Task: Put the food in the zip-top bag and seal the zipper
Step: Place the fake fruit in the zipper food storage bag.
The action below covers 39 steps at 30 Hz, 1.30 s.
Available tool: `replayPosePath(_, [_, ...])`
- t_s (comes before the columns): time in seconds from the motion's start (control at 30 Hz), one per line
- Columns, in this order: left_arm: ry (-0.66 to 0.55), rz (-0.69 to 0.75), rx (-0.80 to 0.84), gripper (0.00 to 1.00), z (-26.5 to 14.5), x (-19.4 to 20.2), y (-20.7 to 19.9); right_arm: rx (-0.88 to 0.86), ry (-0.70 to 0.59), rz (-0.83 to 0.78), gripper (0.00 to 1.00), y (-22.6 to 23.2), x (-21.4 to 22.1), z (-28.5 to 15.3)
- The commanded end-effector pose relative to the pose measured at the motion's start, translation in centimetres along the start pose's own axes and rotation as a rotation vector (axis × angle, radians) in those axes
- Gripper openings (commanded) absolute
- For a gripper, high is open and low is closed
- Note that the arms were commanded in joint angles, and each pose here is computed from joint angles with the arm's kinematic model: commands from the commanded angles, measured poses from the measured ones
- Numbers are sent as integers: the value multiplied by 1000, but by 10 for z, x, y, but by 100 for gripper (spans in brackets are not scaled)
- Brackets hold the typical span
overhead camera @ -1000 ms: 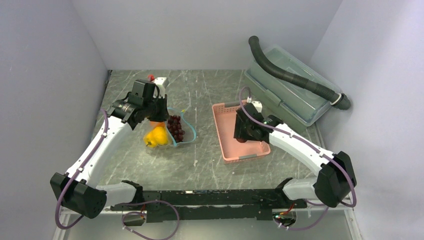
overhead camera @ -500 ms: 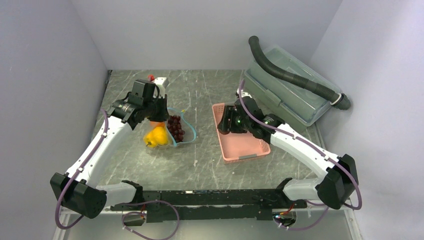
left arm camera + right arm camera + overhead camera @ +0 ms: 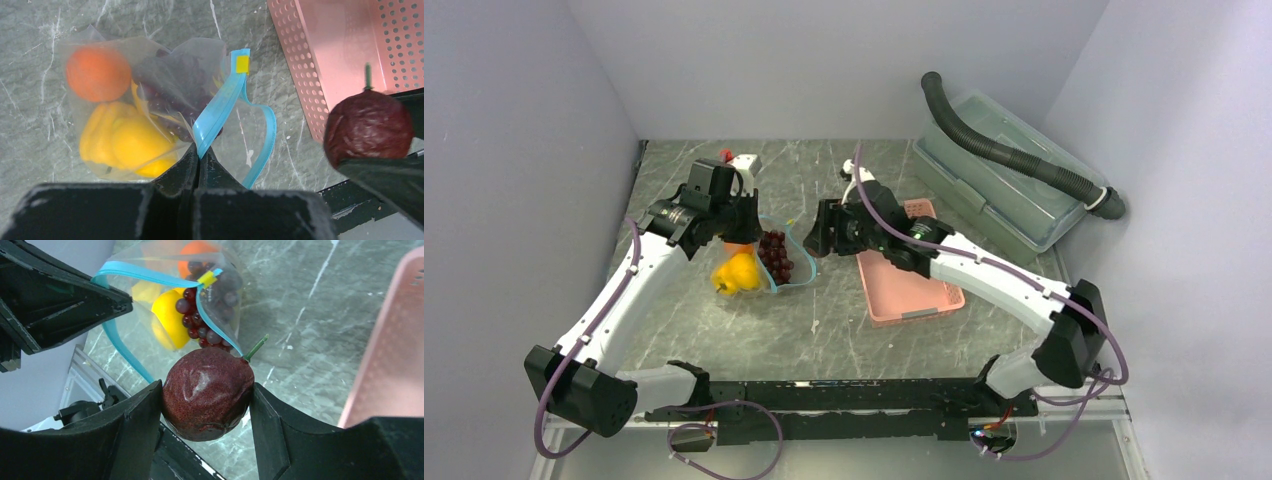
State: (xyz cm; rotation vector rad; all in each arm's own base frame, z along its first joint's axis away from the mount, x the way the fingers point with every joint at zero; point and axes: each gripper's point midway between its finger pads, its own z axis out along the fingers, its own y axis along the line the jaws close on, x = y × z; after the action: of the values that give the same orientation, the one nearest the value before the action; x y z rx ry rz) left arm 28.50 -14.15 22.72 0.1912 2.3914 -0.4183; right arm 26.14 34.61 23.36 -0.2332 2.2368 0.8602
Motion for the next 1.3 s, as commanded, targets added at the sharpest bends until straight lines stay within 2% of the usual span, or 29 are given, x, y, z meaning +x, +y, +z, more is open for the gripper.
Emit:
replayPosePath(0.0, [-29, 14, 27, 0, -4, -6, -6, -85, -56, -2, 41, 35, -23, 6])
replayPosePath(0.33, [-31, 15, 32, 0, -5, -7, -7, -157, 38, 11, 41, 65, -3, 37])
replayPosePath(0.73, [-31, 13, 31, 0, -5, -6, -7, -162, 116, 73, 40, 73, 16, 69])
replayPosePath(1.27, [-37, 14, 34, 0, -7, -7, -7, -138, 84, 177, 43, 78, 6, 100])
